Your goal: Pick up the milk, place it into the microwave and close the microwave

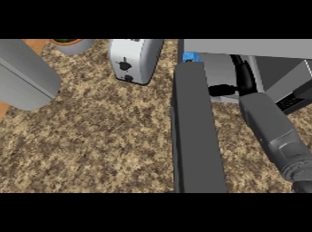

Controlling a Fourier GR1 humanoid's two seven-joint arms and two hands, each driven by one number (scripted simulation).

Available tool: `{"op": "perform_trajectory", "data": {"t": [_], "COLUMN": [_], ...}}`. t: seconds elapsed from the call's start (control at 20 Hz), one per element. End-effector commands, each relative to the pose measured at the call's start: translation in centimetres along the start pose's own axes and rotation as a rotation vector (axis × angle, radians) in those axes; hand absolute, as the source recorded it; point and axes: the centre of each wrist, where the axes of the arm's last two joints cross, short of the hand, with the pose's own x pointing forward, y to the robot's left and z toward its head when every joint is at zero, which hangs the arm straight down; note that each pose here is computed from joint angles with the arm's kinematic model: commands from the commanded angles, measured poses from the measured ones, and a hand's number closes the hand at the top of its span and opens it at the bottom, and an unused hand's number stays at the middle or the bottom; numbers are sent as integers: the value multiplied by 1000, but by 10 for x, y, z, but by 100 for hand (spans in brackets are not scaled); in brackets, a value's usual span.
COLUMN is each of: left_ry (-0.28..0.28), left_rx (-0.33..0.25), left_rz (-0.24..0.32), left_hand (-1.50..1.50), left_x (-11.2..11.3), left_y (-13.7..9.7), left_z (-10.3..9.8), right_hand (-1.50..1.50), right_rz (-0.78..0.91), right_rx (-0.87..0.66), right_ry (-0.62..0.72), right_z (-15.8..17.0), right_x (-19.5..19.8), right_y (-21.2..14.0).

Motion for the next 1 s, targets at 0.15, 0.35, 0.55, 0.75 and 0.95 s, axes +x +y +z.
{"op": "perform_trajectory", "data": {"t": [0.15,0.35,0.55,0.75,0.95], "left_ry": [-2,20,27,31,62], "left_rx": [-65,-84,-109,-166,-184], "left_rz": [-12,-4,-15,15,0], "left_hand": [-150,-150,-150,-150,-150], "left_x": [-5,-9,5,-6,-22], "left_y": [-15,-32,-37,-46,-63], "left_z": [-20,-25,-46,-43,-61], "right_hand": [-150,-150,-150,-150,-150], "right_rz": [-159,-190,-210,-278,-326], "right_rx": [60,71,106,123,146], "right_ry": [3,-3,-1,14,30], "right_z": [24,45,59,99,115], "right_x": [-18,-32,-38,-56,-59], "right_y": [2,2,7,13,13]}}
